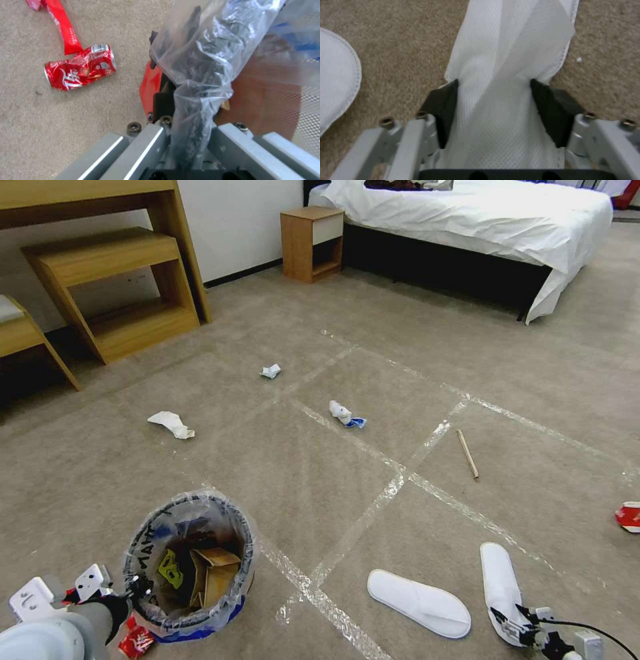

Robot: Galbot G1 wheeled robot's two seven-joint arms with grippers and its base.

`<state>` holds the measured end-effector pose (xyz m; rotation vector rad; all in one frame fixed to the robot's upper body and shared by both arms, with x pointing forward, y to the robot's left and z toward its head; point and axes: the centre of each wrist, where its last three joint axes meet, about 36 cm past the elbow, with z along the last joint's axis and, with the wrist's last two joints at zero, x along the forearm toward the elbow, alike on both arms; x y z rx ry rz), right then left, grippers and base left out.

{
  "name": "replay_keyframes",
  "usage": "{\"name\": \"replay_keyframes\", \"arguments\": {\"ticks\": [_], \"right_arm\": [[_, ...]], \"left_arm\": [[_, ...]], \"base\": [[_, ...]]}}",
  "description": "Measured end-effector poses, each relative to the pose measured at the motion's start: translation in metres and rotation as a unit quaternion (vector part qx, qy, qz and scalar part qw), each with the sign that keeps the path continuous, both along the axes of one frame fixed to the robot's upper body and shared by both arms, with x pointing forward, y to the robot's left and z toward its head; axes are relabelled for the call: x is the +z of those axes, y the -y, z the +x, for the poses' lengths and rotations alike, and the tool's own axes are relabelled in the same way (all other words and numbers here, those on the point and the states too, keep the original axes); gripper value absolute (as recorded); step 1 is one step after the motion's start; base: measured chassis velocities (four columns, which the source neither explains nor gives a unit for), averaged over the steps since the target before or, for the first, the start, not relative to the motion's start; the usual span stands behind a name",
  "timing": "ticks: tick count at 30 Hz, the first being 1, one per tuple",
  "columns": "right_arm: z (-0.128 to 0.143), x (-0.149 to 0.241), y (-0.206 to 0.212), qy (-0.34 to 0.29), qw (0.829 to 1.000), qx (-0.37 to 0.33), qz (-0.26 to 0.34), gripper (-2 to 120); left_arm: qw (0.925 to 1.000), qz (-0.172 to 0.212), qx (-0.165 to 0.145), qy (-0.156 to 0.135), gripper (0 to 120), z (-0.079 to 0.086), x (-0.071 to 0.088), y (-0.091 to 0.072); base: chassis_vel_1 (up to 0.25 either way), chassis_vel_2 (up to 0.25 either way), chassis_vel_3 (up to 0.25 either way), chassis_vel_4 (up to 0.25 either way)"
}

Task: Pick up the trash bin and place the garbage on the floor into it.

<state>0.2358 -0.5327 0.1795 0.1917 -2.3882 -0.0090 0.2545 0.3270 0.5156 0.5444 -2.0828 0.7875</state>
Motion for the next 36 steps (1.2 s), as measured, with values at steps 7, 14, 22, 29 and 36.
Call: {"name": "replay_keyframes", "arguments": {"ticks": [7, 14, 22, 29, 36], "right_arm": [[0.005, -0.004, -0.005, 0.003, 1.0, 0.003, -0.001, 30], [0.009, -0.007, -0.007, 0.006, 1.0, 0.009, -0.006, 6], [0.012, -0.002, -0.003, 0.015, 1.0, 0.015, -0.015, 3], [0.043, 0.031, 0.006, 0.07, 0.997, 0.004, -0.023, 3], [0.094, 0.093, 0.006, 0.173, 0.985, 0.003, -0.021, 3]], "left_arm": [[1.0, 0.0, 0.001, -0.001, 0, 0.0, -0.001, -0.001], [1.0, 0.0, 0.002, 0.001, 0, 0.001, -0.001, -0.001], [1.0, -0.002, 0.0, 0.003, 0, 0.004, -0.002, 0.0], [1.0, 0.0, -0.001, 0.008, 0, 0.003, 0.004, -0.002], [0.9998, 0.006, 0.0, 0.018, 0, 0.0, 0.017, -0.007]], "base": [[0.0, 0.0, 0.0, 0.0], [0.0, 0.0, 0.0, 0.0], [0.0, 0.0, 0.0, 0.0], [0.0, 0.0, 0.0, 0.0], [0.0, 0.0, 0.0, 0.0]]}}
